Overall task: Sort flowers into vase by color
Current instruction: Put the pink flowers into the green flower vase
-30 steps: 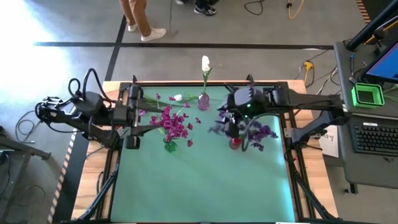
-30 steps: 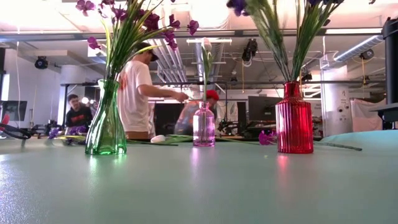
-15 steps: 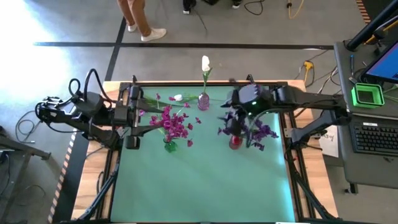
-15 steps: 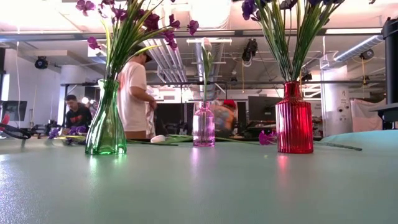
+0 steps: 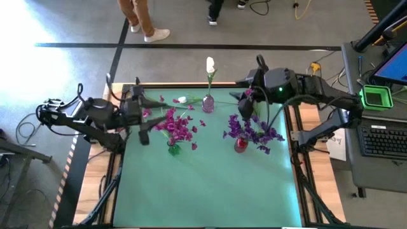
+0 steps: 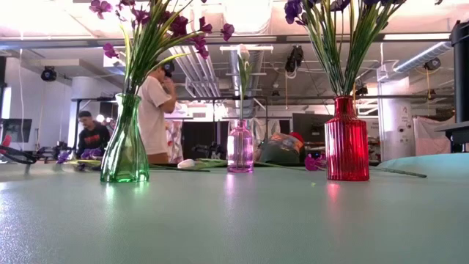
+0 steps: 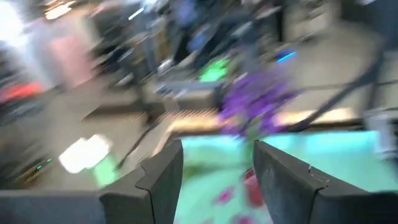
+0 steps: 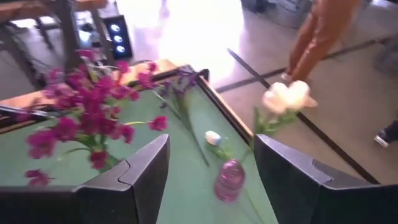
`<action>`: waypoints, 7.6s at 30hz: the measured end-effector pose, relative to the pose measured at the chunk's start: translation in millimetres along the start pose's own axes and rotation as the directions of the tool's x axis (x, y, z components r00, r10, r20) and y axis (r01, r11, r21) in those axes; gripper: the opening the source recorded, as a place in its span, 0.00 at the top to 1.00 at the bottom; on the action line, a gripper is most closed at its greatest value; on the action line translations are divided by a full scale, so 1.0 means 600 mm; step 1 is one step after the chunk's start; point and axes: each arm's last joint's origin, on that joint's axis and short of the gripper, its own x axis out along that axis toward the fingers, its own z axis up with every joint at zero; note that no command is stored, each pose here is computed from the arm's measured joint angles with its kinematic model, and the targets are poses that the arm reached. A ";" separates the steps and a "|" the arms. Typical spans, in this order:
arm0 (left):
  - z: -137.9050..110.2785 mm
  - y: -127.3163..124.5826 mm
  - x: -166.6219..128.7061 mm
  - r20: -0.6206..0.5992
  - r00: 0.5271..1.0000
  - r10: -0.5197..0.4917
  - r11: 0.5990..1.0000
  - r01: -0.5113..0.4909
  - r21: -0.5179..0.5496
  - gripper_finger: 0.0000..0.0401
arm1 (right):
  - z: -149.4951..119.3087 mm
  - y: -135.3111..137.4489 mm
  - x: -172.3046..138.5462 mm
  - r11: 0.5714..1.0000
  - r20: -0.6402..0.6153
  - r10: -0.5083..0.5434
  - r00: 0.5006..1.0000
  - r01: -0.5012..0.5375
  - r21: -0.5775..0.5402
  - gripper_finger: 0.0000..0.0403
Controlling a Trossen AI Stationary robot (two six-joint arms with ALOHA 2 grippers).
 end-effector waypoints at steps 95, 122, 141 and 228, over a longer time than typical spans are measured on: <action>-0.017 0.018 -0.024 -0.143 0.983 0.118 0.991 -0.125 -0.040 0.55 | -0.523 -0.248 0.230 0.743 -0.798 -0.056 0.600 0.559 0.369 0.82; 0.021 0.015 -0.030 0.018 0.996 -0.087 0.990 0.085 0.109 0.55 | -0.117 -0.253 0.013 0.859 -0.260 -0.344 0.902 0.414 0.302 0.96; -0.089 -0.042 0.037 0.351 0.931 -0.097 0.995 0.084 0.051 0.55 | 0.022 -0.097 -0.010 0.989 0.292 0.118 0.949 -0.138 0.050 0.96; -0.057 0.065 -0.147 0.529 0.814 -0.238 0.875 0.417 -0.248 0.99 | 0.078 0.112 0.084 0.869 0.124 0.469 0.874 -0.431 -0.245 0.55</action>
